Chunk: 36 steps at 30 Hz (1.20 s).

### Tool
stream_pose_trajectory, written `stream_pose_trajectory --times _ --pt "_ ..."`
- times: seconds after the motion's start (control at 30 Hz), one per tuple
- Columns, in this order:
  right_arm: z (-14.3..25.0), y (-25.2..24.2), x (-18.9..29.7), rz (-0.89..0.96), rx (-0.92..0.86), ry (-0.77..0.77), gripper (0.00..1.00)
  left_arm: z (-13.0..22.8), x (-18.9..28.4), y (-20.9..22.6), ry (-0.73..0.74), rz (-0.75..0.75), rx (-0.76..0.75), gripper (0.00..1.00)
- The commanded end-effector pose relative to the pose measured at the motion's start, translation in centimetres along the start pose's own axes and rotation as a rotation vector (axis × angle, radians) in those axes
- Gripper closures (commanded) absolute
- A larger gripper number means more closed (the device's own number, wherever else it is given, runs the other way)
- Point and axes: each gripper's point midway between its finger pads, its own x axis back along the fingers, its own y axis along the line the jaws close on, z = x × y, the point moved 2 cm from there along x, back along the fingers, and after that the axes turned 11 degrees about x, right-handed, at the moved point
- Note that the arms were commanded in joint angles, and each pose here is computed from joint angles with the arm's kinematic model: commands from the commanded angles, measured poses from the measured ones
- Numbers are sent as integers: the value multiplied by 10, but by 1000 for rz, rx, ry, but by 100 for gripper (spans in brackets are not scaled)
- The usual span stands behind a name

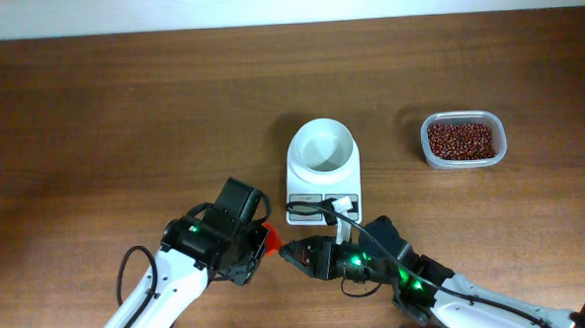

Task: Scoop and weigh 50g on scale
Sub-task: 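Grasp the red scoop handle with the right gripper from the left gripper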

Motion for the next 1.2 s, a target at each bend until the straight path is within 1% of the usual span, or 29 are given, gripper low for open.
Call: stream_pose_trajectory --times 0.0,0.07,0.13,0.2,0.37,0.4,0.43,0.47,0.5,0.6,0.63,0.67,0.73,0.8,0.87,0.93,0.97,1.0,1.03,1.07,1.1,1.13,1.17 --pt "-4 4 -3 -3 10 -14 76 3 0 -1 8 0 2 100" --pt "-4 4 -3 -3 10 -14 80 3 0 -1 8 0 2 100" --pt "-4 4 -3 -3 10 -14 89 3 0 -1 8 0 2 100" --pt "-5 4 -2 -2 10 -16 96 3 0 -1 9 0 2 100" --pt "-4 3 -2 2 9 -14 96 3 0 -1 5 0 1 100" --pt "-2 4 -2 -6 31 3 96 3 0 -1 5 0 1 93" --pt "3 -3 -2 25 71 22 96 3 0 -1 5 0 2 71" --pt "5 -14 -1 74 68 25 96 3 0 -1 5 0 1 58" --pt "4 -23 -1 124 59 13 96 3 0 -1 5 0 2 38" --pt "2 -37 5 183 55 11 96 3 0 -1 5 0 2 8" --pt "0 -42 12 206 32 12 96 3 0 -1 5 0 1 0" --pt "-3 -42 18 212 21 7 96 2 0 -1 5 0 1 1" --pt "-10 -34 38 212 53 -12 96 2 0 -1 4 0 2 1" --pt "-17 -38 76 286 61 -64 96 2 0 -1 5 0 2 1" --pt "-20 -34 105 309 112 -112 96 3 0 -1 6 0 2 1" --pt "-15 -21 131 265 104 -157 96 3 0 -1 5 0 2 1" --pt "-19 -13 141 242 125 -205 96 3 0 -1 6 0 1 1" --pt "-25 -3 150 218 160 -267 96 3 0 -1 6 0 0 7" --pt "-28 3 158 202 187 -313 96 3 0 -2 6 6 -53 9" --pt "-30 8 163 193 205 -341 96 4 0 -9 9 36 -171 7" --pt "-29 7 164 201 223 -339 96 6 1 -16 9 71 -263 5" --pt "-27 9 168 232 248 -323 96 10 2 -31 16 141 -404 3" --pt "-29 15 177 279 274 -327 96 16 4 -40 31 189 -507 2"
